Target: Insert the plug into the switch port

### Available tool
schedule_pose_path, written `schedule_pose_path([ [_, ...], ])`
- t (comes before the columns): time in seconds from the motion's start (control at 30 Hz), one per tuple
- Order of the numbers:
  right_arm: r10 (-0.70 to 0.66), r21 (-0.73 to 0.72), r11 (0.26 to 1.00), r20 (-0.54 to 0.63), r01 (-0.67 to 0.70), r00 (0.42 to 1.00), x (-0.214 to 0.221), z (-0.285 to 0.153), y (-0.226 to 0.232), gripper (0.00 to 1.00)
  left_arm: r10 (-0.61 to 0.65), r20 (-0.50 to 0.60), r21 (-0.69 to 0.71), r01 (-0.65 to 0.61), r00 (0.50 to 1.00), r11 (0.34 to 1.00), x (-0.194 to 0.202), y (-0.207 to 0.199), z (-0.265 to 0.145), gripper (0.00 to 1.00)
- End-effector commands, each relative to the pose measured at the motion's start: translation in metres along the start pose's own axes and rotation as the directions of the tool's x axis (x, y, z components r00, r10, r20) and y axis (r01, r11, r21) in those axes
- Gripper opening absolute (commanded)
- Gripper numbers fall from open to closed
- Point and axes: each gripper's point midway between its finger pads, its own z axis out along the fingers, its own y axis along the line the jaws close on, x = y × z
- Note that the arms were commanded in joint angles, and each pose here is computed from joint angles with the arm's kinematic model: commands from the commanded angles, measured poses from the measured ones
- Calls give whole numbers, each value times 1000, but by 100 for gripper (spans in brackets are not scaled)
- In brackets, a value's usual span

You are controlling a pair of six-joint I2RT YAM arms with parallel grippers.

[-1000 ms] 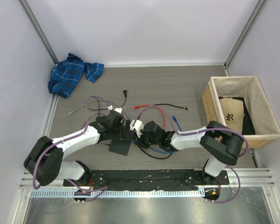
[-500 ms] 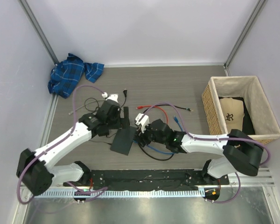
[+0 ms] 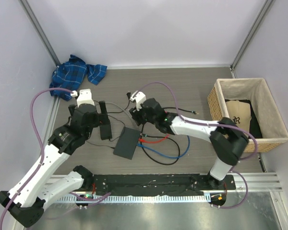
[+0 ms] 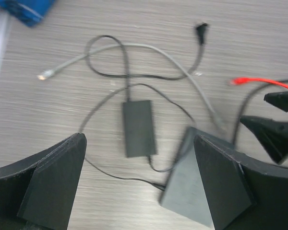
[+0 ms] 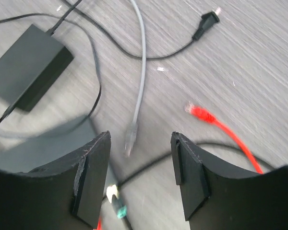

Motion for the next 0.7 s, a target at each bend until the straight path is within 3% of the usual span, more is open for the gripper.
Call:
schedule_pose_path([
  [0.0, -35, 36, 999, -76, 38, 997, -1, 39, -2, 59, 53, 71, -148, -42, 996, 988, 2, 34, 5, 100],
  [0.03, -35, 43, 998, -55, 38, 998, -14, 47, -2, 59, 48, 73, -160, -36, 996, 986, 4, 37, 6, 100],
  [0.17, -37, 94, 995, -94, 46, 995, -1, 79, -8, 57, 58, 50, -193, -48, 997, 980, 13, 47, 10, 100],
  [0.53, -46, 63, 996, -165, 57, 985, 33, 132, 2, 49, 56, 5, -187, -54, 998, 981, 19, 48, 17, 100],
  [0.67, -44, 70, 996, -175, 57, 984, 38, 139, 1, 40, 48, -2, -182, -48, 999, 982, 21, 49, 19, 100],
])
